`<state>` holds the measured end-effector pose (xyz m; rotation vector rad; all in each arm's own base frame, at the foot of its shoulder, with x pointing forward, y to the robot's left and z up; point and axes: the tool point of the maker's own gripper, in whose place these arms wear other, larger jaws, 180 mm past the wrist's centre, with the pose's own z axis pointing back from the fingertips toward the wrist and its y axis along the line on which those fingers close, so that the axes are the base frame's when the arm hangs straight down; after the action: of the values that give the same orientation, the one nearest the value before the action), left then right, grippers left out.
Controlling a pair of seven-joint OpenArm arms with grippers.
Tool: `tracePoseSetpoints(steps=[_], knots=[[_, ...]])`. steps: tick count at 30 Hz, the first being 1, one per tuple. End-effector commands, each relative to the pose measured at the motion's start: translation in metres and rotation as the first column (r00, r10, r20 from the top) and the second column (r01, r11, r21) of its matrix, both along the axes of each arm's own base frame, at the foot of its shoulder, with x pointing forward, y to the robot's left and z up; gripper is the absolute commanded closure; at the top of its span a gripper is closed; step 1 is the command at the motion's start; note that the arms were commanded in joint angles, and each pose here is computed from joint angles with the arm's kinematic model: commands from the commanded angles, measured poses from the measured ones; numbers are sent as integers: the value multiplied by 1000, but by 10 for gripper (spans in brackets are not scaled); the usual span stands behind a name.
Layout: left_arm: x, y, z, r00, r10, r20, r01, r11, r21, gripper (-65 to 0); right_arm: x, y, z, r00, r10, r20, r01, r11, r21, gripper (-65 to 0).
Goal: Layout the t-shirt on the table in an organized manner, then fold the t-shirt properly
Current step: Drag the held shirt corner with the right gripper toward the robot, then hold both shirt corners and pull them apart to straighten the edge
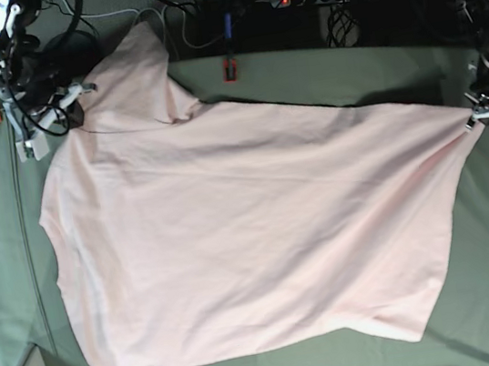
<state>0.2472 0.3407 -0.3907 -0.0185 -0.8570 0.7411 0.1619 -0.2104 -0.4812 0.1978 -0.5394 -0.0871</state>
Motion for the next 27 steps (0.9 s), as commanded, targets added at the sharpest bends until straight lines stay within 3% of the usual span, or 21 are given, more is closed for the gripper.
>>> tracePoseSetpoints(steps=[1,11,27], knots=[[5,10,12,1000,5,30,-7,999,39,-1,-18,-9,-6,997,18,-77,-21,999,-33,0],[-27,4,-9,999,11,-45,-11,1000,19,-1,-38,-73,5,991,-98,-88,86,987,-135,0],[-64,-6,-34,991,20,-132,-21,1000,-7,-1,-61,-79,2,985,-119,-121,101,984,-147,0]])
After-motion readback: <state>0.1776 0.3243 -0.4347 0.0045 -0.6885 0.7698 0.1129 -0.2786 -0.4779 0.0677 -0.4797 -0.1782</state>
